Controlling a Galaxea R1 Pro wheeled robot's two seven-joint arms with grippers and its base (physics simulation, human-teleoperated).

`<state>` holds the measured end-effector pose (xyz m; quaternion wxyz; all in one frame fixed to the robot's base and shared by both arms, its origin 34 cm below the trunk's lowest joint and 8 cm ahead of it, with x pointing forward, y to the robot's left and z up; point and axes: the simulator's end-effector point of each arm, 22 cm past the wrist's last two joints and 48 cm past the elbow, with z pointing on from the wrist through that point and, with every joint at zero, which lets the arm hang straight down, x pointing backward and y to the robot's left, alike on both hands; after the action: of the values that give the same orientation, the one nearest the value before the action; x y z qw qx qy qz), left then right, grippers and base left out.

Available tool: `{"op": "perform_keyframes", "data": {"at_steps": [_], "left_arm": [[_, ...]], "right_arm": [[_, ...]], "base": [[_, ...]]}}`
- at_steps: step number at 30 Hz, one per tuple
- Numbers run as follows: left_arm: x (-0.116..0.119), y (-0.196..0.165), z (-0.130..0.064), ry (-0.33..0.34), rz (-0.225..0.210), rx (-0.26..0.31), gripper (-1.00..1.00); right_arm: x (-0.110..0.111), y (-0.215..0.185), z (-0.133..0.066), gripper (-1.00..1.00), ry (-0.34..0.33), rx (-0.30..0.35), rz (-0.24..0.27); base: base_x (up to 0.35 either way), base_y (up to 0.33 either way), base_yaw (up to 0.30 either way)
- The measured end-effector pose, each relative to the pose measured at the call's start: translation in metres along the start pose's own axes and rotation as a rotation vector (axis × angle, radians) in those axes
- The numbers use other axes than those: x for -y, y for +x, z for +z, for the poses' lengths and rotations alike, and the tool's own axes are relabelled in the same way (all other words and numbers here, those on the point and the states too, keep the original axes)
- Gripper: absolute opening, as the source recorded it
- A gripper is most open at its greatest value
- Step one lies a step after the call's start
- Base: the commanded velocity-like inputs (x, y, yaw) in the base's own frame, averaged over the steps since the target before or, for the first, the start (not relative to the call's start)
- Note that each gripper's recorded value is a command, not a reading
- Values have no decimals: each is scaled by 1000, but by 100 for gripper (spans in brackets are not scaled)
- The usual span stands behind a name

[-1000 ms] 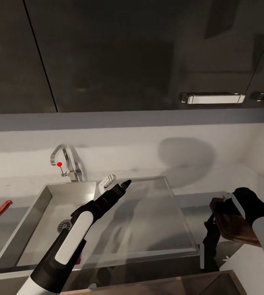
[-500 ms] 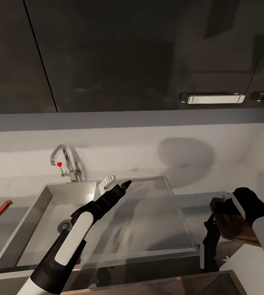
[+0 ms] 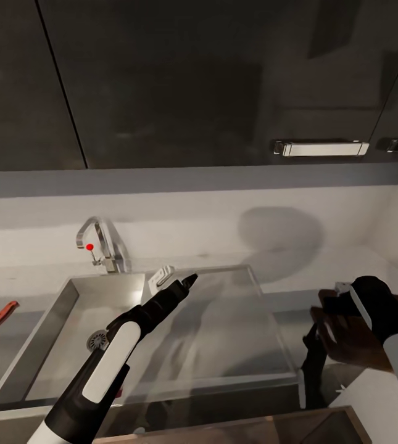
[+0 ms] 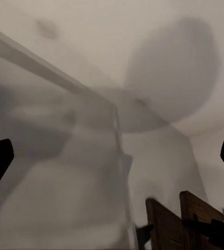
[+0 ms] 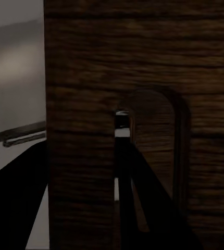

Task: In the kitchen, take the Vidalia onion out of the sink, dice it on the chopping board with the paring knife, put the diced onion into the bowl on the countertop, then place both the paring knife and the chopping board into the sink.

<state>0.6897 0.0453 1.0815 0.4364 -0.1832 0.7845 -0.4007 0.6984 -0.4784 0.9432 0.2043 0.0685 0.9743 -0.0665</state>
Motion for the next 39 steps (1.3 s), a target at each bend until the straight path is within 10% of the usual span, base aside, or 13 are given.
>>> {"op": "perform_keyframes", "data": {"at_steps": [20, 39], "left_arm": [[1, 1, 0, 3, -4, -2, 100], [1, 2, 0, 5, -10, -8, 100]], "right_arm": [[-19, -46, -49, -100, 1, 181, -61], [-18, -49, -52, -100, -1, 190, -60]], "base": [[-185, 110, 33], [-87, 92, 210]]}}
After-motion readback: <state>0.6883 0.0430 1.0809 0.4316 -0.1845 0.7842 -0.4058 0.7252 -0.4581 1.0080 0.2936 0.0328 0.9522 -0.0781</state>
